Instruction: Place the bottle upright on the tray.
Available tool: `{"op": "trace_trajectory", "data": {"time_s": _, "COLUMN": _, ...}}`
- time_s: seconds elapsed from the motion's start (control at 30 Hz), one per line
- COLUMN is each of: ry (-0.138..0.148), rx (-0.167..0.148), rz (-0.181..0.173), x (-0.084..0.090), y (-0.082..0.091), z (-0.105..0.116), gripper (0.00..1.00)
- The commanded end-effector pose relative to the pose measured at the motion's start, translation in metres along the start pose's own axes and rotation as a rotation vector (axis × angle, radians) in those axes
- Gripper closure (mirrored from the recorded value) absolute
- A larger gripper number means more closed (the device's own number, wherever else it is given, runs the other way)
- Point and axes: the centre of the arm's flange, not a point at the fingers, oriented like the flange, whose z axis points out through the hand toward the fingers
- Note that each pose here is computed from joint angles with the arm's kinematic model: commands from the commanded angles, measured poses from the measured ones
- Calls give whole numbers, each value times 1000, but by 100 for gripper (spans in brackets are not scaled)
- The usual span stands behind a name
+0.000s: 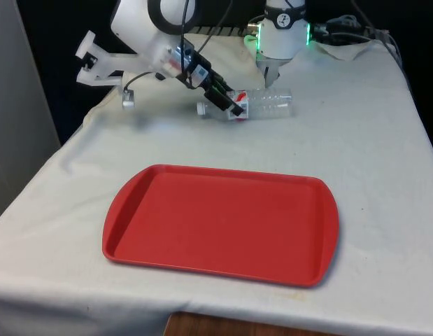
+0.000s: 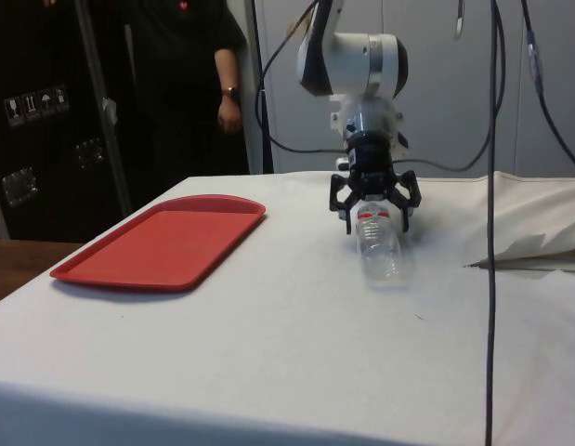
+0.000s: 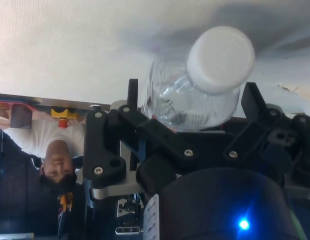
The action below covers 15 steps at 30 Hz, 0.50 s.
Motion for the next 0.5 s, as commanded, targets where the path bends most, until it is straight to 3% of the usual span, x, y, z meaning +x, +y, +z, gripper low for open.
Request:
{"op": "trace_trajectory", "data": {"time_s": 0.0, "ry": -9, "rx": 5, "rz": -3, "x": 2, "y": 0, "z": 0, "gripper": 0}}
{"op": "trace_trajectory", "data": {"time_s": 0.37, "ry": -17, "rx": 0, "rz": -3, "x": 7, "y": -1, "z": 3, "gripper": 1}}
{"op": "trace_trajectory", "data": {"time_s": 0.43, "ry": -17, "rx": -1, "rz": -4, "x": 7, "y": -1, "z": 3, "gripper": 12}}
{"op": "trace_trajectory", "data": {"time_s": 0.47, "ry": -18, "rx": -2, "rz": -4, "x": 8, "y": -1, "z": 3, "gripper": 22}}
